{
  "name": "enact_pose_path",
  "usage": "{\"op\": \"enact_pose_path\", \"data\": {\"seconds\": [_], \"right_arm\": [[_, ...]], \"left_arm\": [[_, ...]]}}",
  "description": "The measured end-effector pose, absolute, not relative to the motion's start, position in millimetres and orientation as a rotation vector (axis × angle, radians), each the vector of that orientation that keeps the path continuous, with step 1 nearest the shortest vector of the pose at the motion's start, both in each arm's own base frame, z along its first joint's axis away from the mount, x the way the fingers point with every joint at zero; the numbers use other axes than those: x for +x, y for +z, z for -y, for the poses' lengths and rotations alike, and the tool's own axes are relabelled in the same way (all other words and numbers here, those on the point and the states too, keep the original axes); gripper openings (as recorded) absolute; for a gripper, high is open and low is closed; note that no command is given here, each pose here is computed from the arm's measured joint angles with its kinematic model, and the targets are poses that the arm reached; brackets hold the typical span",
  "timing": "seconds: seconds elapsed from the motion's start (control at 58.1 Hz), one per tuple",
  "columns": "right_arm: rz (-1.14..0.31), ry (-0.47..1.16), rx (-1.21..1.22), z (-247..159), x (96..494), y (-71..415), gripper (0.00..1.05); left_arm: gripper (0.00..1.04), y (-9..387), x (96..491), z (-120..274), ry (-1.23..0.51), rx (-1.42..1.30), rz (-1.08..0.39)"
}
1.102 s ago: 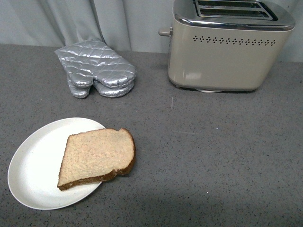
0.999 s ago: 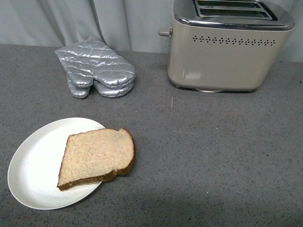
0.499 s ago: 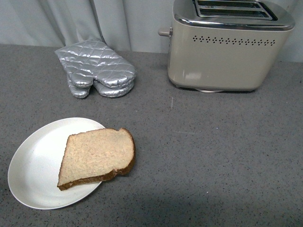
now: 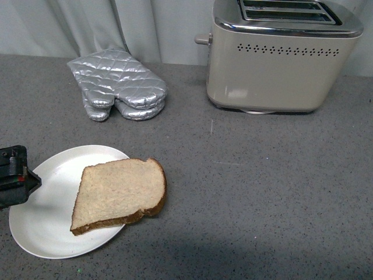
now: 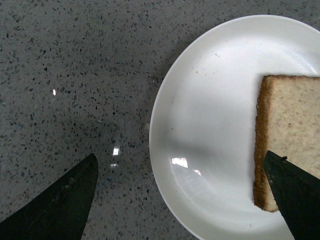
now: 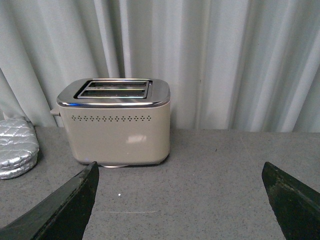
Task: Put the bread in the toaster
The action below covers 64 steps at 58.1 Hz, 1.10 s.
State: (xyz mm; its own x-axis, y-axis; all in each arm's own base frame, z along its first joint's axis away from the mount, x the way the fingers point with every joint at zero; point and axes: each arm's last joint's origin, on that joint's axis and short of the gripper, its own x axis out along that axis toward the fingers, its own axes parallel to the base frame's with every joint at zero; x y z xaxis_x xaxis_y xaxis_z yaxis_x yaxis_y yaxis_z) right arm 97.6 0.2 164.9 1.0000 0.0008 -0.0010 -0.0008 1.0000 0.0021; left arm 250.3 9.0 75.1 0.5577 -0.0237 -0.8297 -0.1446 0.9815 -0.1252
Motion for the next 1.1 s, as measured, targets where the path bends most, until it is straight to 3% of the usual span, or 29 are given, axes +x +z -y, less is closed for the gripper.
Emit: {"op": "enact_pose_path", "data": {"seconds": [0.327,0.465,0.568,0.706,0.792,0.861,1.102], "right_arm": [[-0.001,0.001,0.002,0,98,165,0.95],[-0.001,0.001,0.002,0,98,165,0.95],[-0.001,0.001,0.002,0,98,165,0.95],[-0.001,0.001,0.002,0,98,165,0.95],[-0.001,0.001,0.002,0,98,165,0.95],[-0.001,0.001,0.002,0,98,165,0.95],[-0.001,0.001,0.002,0,98,165,0.95]], "left_arm": [[0.97,45,276,-13,0.067,-0.141,-1.075],[0.68,39,288,-20,0.083,-0.160,-1.089],[0.54,38,290,-21,0.087,-0.167,-1.094],[0.23,37,291,-20,0.070,-0.198,-1.105],[0.11,37,290,-18,0.059,-0.215,-1.112],[0.03,39,290,-16,0.048,-0.239,-1.111],[0.03,50,286,9,-0.013,-0.361,-1.128]]}}
